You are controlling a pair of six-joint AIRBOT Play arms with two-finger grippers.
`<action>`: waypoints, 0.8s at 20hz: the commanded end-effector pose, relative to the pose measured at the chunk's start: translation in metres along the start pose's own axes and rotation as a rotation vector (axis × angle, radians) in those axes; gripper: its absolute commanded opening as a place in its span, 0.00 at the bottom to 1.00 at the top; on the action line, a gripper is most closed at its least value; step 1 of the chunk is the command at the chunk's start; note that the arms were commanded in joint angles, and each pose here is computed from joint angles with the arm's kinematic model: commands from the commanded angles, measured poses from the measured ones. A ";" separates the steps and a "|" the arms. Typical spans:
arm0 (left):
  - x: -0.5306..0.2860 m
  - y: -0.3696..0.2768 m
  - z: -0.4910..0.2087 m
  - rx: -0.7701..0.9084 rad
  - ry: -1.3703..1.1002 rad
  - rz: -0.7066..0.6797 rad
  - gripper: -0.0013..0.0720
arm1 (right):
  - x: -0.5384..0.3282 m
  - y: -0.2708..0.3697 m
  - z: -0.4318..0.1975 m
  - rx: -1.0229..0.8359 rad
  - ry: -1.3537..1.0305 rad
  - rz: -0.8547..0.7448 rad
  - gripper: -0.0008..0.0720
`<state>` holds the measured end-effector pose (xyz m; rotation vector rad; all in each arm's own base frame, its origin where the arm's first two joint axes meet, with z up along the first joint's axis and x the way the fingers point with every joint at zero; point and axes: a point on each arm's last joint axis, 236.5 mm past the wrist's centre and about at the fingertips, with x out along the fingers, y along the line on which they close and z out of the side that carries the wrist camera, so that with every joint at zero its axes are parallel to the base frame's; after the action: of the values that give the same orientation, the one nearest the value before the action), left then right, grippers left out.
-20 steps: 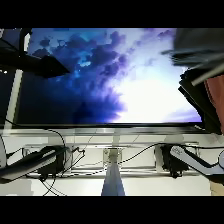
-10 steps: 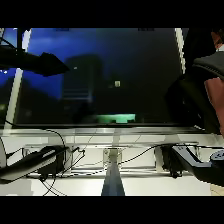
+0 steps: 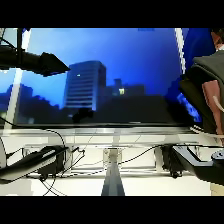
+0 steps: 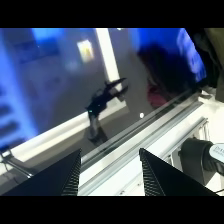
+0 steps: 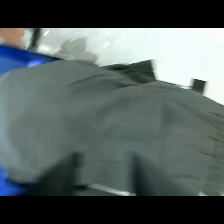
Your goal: Fold the clothes and pants, and hang the long-sleeved shirts on hangers.
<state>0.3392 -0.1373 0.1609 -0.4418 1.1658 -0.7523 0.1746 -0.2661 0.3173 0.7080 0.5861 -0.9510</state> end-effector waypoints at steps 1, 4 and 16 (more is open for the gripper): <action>0.000 0.000 0.000 0.000 -0.001 0.001 0.59 | 0.012 0.072 -0.026 -0.194 0.104 0.224 0.06; 0.000 0.000 0.000 0.000 -0.002 0.001 0.59 | 0.010 0.142 -0.065 -0.349 0.189 0.396 0.04; 0.000 0.000 0.000 0.000 -0.002 0.001 0.59 | -0.081 0.302 -0.209 -1.172 0.006 0.793 0.04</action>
<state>0.3392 -0.1373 0.1609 -0.4418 1.1658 -0.7523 0.3699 0.0172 0.3203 -0.0085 0.7137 0.1047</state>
